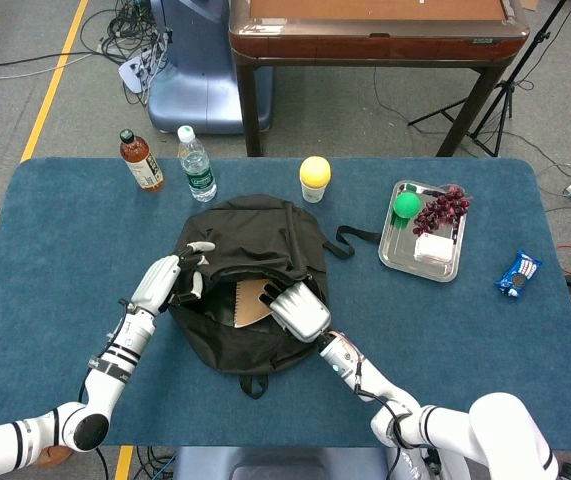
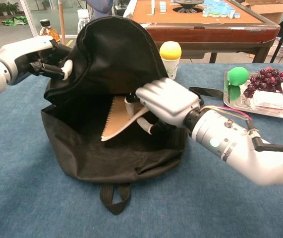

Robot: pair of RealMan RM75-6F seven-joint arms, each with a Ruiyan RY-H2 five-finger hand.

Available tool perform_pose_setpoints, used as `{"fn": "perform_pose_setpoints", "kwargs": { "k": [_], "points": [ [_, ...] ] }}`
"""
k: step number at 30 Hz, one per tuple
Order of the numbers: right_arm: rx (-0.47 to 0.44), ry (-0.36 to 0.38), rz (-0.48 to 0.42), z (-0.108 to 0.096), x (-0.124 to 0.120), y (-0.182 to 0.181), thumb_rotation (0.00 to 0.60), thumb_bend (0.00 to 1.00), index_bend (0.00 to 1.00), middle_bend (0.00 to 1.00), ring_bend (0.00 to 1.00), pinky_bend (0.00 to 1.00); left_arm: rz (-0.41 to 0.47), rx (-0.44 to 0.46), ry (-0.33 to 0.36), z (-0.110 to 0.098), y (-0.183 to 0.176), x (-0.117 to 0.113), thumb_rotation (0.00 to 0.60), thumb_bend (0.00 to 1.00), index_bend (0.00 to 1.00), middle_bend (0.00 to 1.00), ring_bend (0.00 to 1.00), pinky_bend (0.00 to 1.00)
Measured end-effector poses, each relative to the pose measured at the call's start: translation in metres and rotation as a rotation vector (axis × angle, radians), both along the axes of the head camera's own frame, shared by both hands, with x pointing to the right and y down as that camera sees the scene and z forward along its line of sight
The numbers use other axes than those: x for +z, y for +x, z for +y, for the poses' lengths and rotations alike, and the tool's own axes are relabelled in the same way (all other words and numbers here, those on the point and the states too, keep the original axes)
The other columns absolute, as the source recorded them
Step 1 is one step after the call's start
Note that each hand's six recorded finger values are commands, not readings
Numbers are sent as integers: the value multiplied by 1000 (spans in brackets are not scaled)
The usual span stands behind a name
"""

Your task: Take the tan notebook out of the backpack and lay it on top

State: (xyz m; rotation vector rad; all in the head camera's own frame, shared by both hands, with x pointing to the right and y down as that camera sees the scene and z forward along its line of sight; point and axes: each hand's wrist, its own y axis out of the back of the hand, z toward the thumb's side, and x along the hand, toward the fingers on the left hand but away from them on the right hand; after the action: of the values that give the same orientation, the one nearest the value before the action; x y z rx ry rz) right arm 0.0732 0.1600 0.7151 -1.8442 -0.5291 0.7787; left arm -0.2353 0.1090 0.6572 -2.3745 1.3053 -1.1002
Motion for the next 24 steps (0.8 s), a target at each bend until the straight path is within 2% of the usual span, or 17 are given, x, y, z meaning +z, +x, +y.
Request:
{"fn": "perform_pose_setpoints", "kwargs": {
  "k": [7, 17, 19, 24],
  "points": [
    [-1, 53, -122, -2, -43, 9, 600, 571, 816, 478, 349, 312, 1, 0, 8, 1, -2, -6, 600, 655, 544, 195, 178, 167],
    [31, 82, -306, -4, -129, 42, 600, 572, 867, 539, 436, 366, -18, 27, 16, 10, -3, -11, 600, 651, 525, 193, 176, 167],
    [42, 83, -337, -5, -145, 50, 600, 572, 868, 542, 444, 369, -22, 36, 14, 12, -4, -11, 579, 639, 497, 187, 169, 167],
    [80, 96, -394, -8, -188, 77, 600, 572, 872, 545, 450, 372, -36, 77, 15, 20, -5, -15, 440, 499, 328, 144, 128, 167]
  ]
}}
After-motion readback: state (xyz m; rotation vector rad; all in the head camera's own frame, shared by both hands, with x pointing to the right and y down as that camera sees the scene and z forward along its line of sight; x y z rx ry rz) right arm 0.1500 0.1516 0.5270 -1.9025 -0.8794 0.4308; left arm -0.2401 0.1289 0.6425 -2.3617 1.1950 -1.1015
